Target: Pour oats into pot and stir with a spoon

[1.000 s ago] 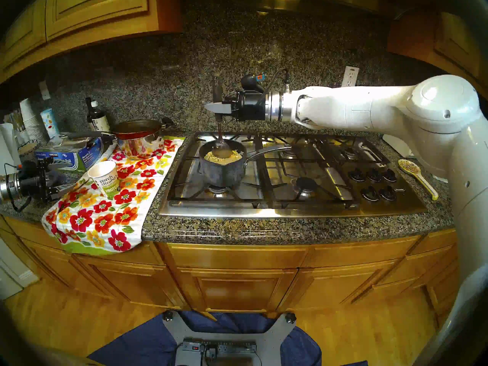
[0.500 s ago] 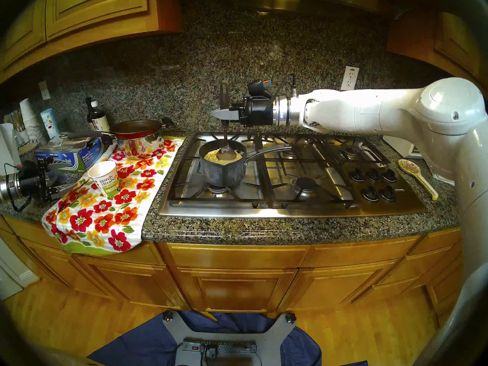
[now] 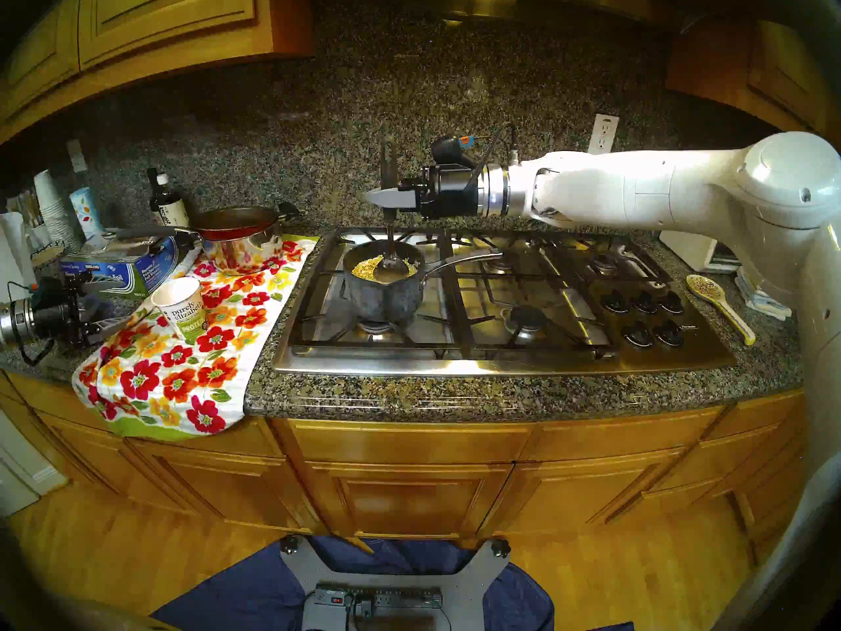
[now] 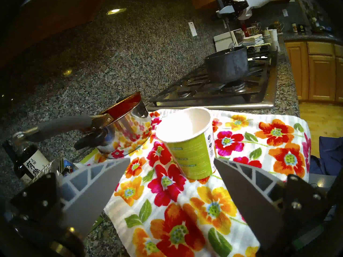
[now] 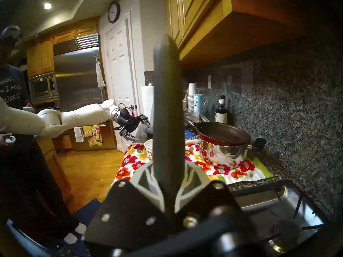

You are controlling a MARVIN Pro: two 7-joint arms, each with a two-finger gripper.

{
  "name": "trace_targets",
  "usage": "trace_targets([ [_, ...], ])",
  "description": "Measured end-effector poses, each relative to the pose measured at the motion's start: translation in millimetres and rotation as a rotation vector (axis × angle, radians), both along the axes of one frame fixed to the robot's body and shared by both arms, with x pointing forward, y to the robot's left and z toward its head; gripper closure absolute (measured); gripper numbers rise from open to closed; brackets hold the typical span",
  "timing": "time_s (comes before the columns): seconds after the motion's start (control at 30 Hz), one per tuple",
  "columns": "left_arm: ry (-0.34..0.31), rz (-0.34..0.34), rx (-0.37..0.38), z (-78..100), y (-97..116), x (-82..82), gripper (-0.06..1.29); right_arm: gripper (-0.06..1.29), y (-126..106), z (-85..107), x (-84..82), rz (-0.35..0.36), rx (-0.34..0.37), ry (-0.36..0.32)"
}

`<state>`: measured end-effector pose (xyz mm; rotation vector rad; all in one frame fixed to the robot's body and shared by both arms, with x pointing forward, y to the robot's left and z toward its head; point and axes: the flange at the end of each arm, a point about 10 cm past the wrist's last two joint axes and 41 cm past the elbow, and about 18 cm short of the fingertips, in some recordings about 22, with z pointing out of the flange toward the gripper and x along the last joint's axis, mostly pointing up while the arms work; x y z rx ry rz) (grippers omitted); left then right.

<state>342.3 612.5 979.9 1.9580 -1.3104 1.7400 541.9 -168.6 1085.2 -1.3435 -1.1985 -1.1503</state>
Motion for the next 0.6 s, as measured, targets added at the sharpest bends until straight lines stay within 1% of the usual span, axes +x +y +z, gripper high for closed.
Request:
trace_targets([
  [0.23,0.000,0.000,0.000,0.0,0.0,0.0,0.02,1.24,9.4,5.2,-8.6,0.048,0.011,0.015],
  [0.33,0.000,0.000,0.000,0.0,-0.1,0.0,0.02,1.24,19.4,8.5,-10.1,0.066,0.015,0.015],
  [0.47,0.000,0.000,0.000,0.0,0.0,0.0,0.02,1.24,28.7,11.1,-8.5,0.066,0.015,0.006],
  [0.6,0.000,0.000,0.000,0.0,0.0,0.0,0.02,1.25,43.3,13.6,-2.2,0.055,0.015,-0.015],
])
